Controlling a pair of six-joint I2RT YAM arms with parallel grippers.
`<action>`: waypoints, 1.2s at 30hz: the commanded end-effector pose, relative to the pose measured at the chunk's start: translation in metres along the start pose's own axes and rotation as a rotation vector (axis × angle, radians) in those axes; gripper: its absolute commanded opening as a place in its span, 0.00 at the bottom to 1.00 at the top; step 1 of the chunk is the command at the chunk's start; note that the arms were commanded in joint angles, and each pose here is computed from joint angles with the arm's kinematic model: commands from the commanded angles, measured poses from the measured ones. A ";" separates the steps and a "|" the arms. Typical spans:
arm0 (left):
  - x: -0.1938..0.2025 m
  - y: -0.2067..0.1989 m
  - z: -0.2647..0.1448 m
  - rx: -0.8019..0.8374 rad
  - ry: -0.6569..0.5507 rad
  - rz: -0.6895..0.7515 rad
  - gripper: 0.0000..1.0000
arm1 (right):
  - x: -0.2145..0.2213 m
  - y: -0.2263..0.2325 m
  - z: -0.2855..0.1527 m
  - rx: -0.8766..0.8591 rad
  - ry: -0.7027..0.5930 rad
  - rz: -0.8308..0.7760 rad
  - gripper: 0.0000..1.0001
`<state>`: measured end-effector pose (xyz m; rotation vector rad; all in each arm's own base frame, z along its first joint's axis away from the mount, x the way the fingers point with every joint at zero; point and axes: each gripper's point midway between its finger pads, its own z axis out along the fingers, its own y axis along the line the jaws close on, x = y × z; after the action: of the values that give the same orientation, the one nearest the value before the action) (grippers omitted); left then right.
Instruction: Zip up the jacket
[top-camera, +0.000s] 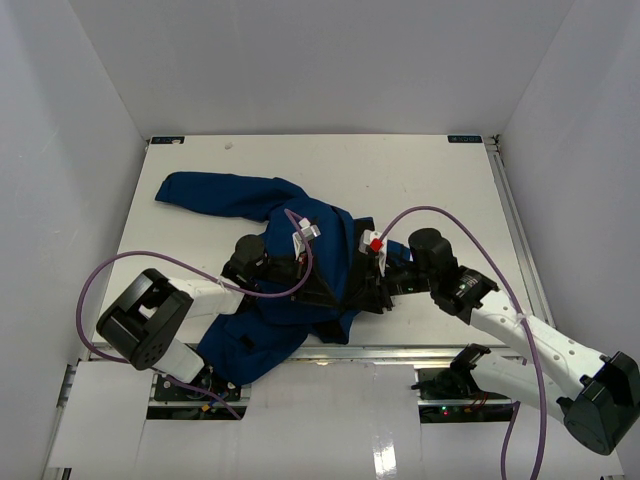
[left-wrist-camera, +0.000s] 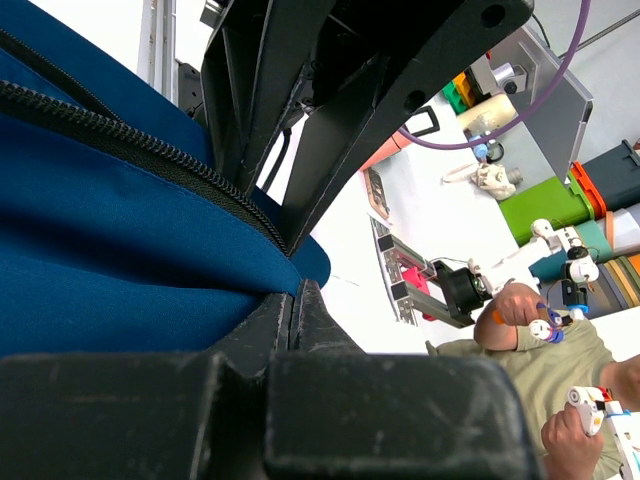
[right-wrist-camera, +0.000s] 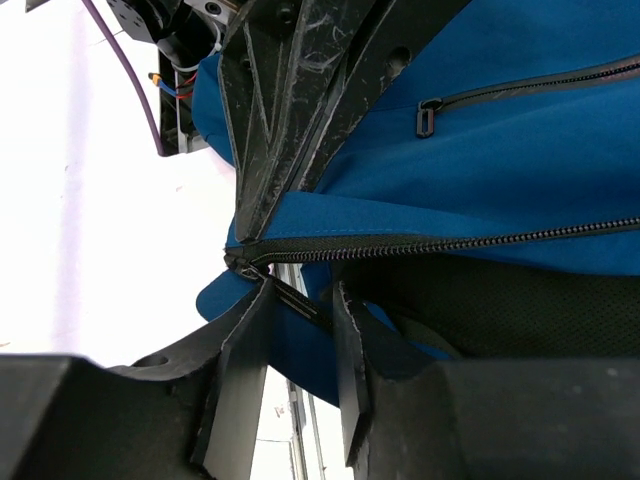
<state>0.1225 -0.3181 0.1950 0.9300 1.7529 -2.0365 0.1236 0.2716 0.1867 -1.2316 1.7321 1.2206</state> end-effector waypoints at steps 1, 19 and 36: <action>-0.001 -0.018 0.000 0.041 0.010 0.073 0.00 | -0.008 0.003 -0.002 -0.013 -0.031 -0.021 0.35; -0.001 -0.016 0.000 0.039 0.012 0.063 0.00 | -0.019 -0.004 -0.007 0.057 -0.068 -0.044 0.08; 0.004 -0.013 0.002 0.043 0.034 0.040 0.00 | -0.036 -0.031 -0.020 0.253 -0.102 -0.058 0.08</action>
<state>0.1281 -0.3193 0.1944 0.8881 1.7596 -2.0197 0.1309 0.2637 0.1968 -1.1487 1.7408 1.1378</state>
